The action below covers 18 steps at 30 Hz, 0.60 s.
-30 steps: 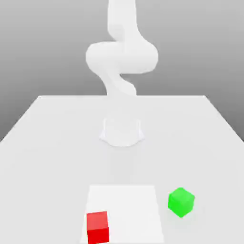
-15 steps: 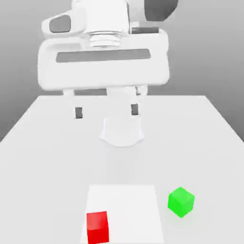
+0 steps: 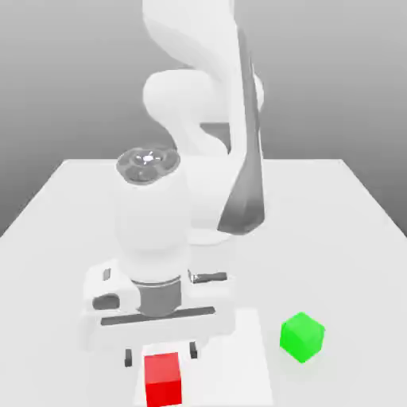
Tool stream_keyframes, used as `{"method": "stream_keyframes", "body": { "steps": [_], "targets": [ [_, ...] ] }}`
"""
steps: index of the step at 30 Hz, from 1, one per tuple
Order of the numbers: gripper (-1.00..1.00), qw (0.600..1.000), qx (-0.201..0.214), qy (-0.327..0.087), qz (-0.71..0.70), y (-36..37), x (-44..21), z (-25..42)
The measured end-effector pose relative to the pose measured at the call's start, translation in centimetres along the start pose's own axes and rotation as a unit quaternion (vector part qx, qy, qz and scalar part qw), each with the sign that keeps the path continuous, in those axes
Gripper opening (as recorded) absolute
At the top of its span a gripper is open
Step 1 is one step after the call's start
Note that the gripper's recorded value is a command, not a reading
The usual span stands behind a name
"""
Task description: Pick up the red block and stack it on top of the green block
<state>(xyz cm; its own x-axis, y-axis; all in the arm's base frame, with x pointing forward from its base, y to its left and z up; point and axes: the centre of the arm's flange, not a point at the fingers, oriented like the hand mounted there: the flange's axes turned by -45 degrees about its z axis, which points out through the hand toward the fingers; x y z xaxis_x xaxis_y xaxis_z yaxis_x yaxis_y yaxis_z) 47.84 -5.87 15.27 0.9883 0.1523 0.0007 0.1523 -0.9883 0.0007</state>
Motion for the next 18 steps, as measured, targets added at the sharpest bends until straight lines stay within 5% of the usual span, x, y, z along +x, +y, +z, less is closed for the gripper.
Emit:
{"method": "stream_keyframes", "body": {
  "steps": [12, 18],
  "targets": [
    [-1.0, 1.0, 0.002, 0.0, -0.006, -0.7, 0.0, -5.2],
    [-1.0, 0.984, 0.007, -0.001, -0.176, -19.2, -3.5, -8.4]
  ]
}}
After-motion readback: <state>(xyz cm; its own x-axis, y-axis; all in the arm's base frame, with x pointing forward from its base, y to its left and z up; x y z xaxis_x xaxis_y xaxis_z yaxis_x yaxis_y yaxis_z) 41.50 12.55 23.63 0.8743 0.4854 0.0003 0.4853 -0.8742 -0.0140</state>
